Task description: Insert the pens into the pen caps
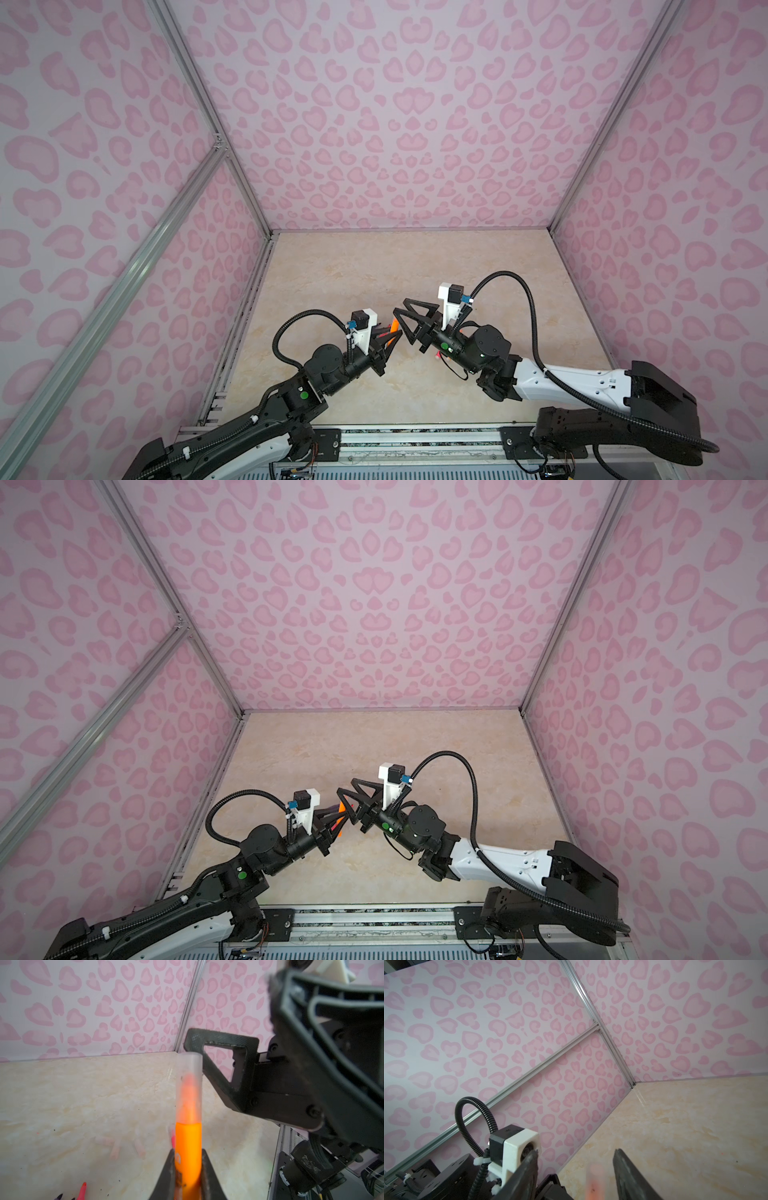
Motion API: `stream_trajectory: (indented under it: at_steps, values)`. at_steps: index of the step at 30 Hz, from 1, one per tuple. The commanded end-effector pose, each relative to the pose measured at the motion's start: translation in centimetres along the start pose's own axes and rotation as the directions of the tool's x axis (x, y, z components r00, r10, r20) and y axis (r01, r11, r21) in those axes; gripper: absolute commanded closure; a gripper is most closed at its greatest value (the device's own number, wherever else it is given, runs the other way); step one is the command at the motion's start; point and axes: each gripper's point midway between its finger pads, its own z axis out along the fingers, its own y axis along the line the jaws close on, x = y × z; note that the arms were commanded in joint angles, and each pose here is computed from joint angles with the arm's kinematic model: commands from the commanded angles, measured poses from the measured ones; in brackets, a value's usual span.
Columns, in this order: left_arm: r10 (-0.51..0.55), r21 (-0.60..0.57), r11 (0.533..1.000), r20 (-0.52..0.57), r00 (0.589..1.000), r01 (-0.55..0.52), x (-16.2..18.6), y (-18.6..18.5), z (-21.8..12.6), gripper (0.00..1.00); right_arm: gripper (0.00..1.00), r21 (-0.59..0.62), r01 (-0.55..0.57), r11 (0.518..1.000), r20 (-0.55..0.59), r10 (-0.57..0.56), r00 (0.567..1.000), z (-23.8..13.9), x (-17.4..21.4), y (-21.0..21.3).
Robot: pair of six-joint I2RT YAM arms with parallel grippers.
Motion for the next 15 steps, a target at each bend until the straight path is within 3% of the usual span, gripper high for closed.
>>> stream_trajectory:
  at_steps: [1,15]
  values:
    - [0.026,-0.012,1.000,0.031,0.999,-0.025,-0.8,-0.1,0.3,0.97,0.42,0.092,0.037,0.995,-0.056,-0.031,0.998,0.0,1.2,-1.7]
    - [0.050,-0.025,0.998,0.013,0.999,-0.049,-0.5,-0.5,0.9,0.97,0.45,0.183,0.046,0.982,-0.079,-0.032,0.996,0.2,1.4,-3.2]
